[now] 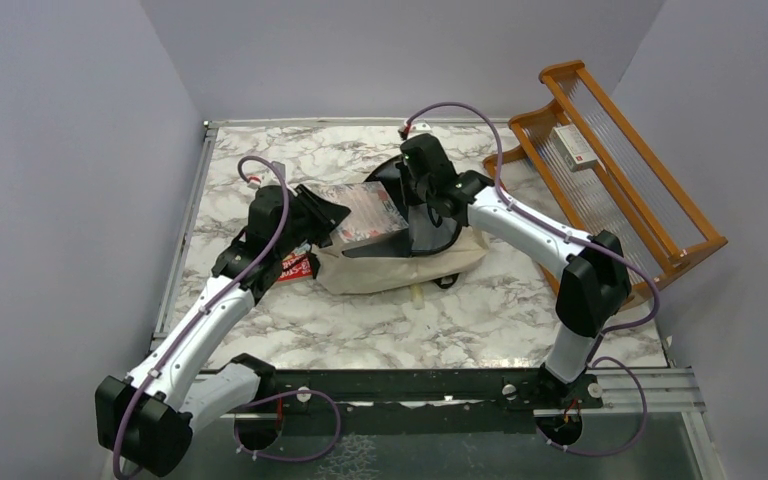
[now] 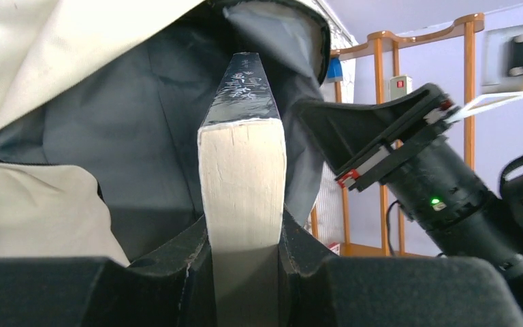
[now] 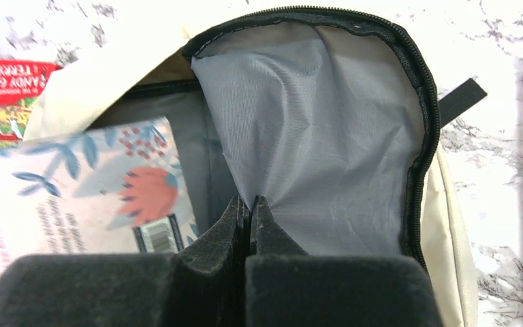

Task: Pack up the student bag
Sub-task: Place the book in the student bag.

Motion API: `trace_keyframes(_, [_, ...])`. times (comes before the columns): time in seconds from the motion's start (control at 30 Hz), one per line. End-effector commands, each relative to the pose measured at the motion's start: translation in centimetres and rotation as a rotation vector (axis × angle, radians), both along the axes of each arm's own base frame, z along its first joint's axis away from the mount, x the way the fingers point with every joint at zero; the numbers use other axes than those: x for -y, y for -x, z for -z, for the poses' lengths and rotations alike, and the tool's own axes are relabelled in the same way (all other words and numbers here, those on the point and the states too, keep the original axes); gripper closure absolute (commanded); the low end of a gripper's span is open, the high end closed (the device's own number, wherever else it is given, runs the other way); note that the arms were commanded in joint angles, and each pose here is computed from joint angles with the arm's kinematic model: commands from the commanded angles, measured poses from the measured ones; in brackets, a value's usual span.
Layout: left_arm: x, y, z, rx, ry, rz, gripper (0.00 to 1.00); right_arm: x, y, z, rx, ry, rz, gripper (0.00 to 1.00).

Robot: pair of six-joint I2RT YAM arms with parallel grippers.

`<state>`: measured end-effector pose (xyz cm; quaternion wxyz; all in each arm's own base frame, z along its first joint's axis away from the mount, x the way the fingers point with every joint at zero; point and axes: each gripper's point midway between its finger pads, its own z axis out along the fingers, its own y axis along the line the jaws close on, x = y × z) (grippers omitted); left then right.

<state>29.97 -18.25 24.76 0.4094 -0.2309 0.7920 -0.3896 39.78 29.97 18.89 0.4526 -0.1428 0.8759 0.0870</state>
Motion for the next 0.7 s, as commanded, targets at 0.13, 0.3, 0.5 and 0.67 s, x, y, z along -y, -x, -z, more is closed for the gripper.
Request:
trace_keyframes(0.13, [2.1,-0.3,-1.1,-0.029,0.162,0.032,1.00,-1.6,-2.6,-5.8,0.139,-0.159,0.051,0.99])
trace_keyframes(0.3, [1.9,-0.6,-1.2,-0.001,0.176,0.009,1.00,-2.2,-2.7,-5.9,0.138,-0.162,0.024,0.99])
trace_keyframes(0.5, [3.3,-2.2,-2.1,0.095,0.258,0.043,1.00,-2.6,-2.3,-5.8,0.128,-0.186,0.001,0.99])
trace_keyframes(0.67, [4.6,-3.8,-1.7,0.158,0.276,0.079,1.00,-3.2,-1.7,-6.3,0.115,-0.242,-0.022,1.00])
